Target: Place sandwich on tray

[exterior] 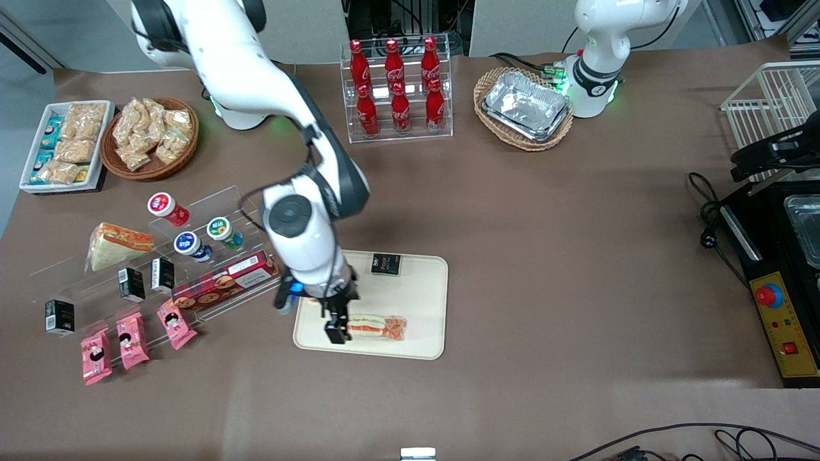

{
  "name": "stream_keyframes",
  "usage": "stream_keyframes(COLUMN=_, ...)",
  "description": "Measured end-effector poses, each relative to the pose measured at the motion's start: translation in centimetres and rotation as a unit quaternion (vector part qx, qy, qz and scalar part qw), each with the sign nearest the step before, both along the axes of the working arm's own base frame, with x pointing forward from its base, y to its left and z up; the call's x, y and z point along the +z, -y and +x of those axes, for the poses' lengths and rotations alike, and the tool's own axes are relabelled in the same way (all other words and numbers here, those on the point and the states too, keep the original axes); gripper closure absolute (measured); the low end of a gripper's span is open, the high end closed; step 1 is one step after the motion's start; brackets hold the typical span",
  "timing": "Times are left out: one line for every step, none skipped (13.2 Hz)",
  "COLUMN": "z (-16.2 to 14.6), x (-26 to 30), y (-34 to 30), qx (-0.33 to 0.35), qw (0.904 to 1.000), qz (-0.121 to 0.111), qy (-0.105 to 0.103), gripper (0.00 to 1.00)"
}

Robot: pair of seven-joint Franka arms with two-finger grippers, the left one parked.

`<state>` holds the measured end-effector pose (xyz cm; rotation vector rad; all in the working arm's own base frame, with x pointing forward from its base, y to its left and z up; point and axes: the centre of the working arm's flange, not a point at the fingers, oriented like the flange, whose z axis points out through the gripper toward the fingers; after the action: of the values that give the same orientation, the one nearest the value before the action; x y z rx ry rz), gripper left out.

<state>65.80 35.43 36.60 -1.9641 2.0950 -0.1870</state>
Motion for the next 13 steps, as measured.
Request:
stream_keyframes(z=0.2, x=2.4, y=1.7, qx=0.04, qw=0.9991, qz=-0.017, qy=-0.003, gripper=0.0)
stream_keyframes(z=0.3, x=4.2, y=3.6, qx=0.078, qw=0.9964, qz=-0.031, qy=-0.008, gripper=0.0)
stream_keyframes(z=0.4, x=5.9, y=5.6, qx=0.12, qw=0.9917, qz=-0.043, qy=-0.014, gripper=0.0)
stream_keyframes(z=0.5, x=7.4, y=7.6, qx=0.167, qw=0.9841, qz=-0.058, qy=-0.019, gripper=0.0)
stream_keyframes(z=0.7, x=8.8, y=9.7, qx=0.214, qw=0.9735, qz=-0.079, qy=-0.016, gripper=0.0)
stream_keyframes(z=1.0, x=10.3, y=12.0, qx=0.259, qw=0.9609, qz=-0.098, qy=-0.007, gripper=0.0)
stream_keyframes(z=1.4, x=11.8, y=14.4, qx=0.298, qw=0.9476, qz=-0.114, qy=0.003, gripper=0.0)
stream_keyframes(z=1.5, x=13.2, y=16.8, qx=0.331, qw=0.9353, qz=-0.124, qy=0.006, gripper=0.0)
stream_keyframes(z=1.4, x=14.5, y=19.4, qx=0.369, qw=0.9198, qz=-0.133, qy=0.005, gripper=0.0)
stream_keyframes(z=1.3, x=15.6, y=22.0, qx=0.411, qw=0.9007, qz=-0.14, qy=0.002, gripper=0.0)
stream_keyframes(z=1.1, x=16.5, y=24.5, qx=0.453, qw=0.8796, qz=-0.146, qy=-0.001, gripper=0.0)
stream_keyframes(z=0.8, x=17.0, y=27.0, qx=0.489, qw=0.8588, qz=-0.152, qy=-0.001, gripper=0.0)
stream_keyframes(z=0.6, x=17.2, y=29.4, qx=0.52, qw=0.8398, qz=-0.157, qy=-0.002, gripper=0.0)
